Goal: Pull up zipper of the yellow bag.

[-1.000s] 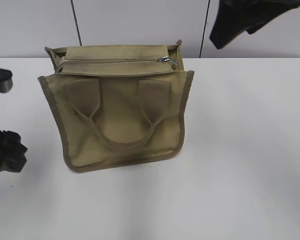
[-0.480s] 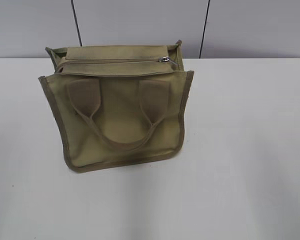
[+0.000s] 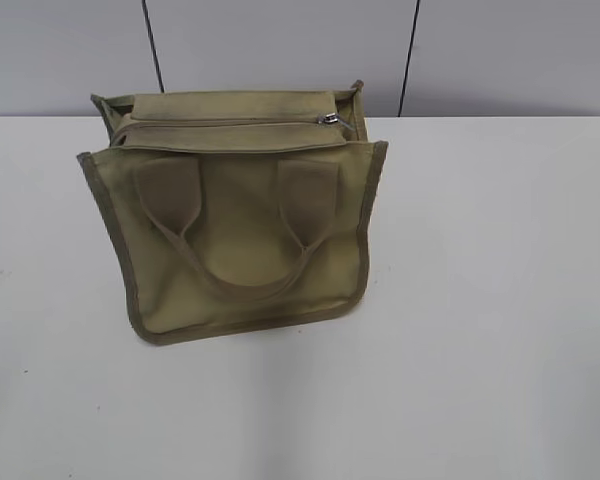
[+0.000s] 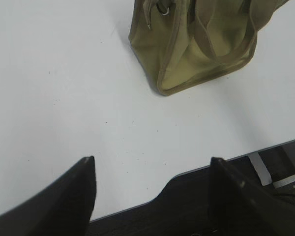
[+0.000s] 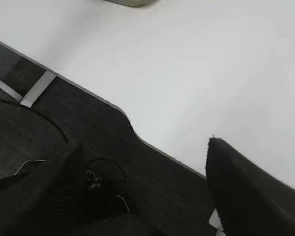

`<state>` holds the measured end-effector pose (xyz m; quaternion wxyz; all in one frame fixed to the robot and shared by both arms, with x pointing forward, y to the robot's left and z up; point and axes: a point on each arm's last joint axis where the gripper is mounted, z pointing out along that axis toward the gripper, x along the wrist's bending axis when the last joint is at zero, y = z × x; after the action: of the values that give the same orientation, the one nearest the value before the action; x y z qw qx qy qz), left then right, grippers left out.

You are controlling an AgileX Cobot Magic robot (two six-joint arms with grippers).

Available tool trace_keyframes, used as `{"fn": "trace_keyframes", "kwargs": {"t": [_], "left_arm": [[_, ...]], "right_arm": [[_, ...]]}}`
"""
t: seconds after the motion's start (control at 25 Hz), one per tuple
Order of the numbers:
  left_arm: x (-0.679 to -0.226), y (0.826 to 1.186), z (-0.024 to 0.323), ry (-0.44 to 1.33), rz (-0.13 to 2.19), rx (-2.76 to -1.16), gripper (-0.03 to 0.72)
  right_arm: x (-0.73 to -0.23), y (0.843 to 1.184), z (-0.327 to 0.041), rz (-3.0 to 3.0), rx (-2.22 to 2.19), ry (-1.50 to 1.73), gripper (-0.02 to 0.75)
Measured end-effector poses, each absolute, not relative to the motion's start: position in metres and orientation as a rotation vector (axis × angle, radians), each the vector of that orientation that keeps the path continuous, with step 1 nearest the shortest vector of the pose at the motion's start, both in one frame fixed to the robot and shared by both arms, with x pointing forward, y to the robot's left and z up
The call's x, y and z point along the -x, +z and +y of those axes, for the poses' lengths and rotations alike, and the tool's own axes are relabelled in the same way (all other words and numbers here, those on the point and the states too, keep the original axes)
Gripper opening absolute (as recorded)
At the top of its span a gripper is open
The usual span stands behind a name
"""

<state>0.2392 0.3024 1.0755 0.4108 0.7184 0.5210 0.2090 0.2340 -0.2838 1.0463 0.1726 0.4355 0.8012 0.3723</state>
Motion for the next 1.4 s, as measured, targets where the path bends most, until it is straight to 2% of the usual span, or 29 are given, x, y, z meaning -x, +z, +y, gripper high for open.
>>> {"fn": "trace_keyframes", "kwargs": {"t": [0.32,0.68,1.04,1.2,1.4], "left_arm": [[-0.250,1.062,0.294,0.544,1.236,-1.798,0.532],[-0.250,1.063,0.294,0.585,1.172,-1.846,0.496],[-0.250,1.063,0.294,0.588,1.169,-1.847,0.491],[-0.251,1.063,0.295,0.633,1.251,-1.805,0.480],[-0.249,1.063,0.298,0.760,1.446,-1.673,0.477]], "right_arm": [[-0.236,1.043,-0.291,2.187,-1.330,1.010,0.585],[-0.247,1.039,-0.288,2.118,-1.310,1.062,0.585],[-0.248,1.039,-0.287,2.118,-1.307,1.062,0.585],[-0.249,1.039,-0.288,2.061,-1.366,1.038,0.585],[-0.251,1.039,-0.290,1.849,-1.554,0.944,0.585]]}}
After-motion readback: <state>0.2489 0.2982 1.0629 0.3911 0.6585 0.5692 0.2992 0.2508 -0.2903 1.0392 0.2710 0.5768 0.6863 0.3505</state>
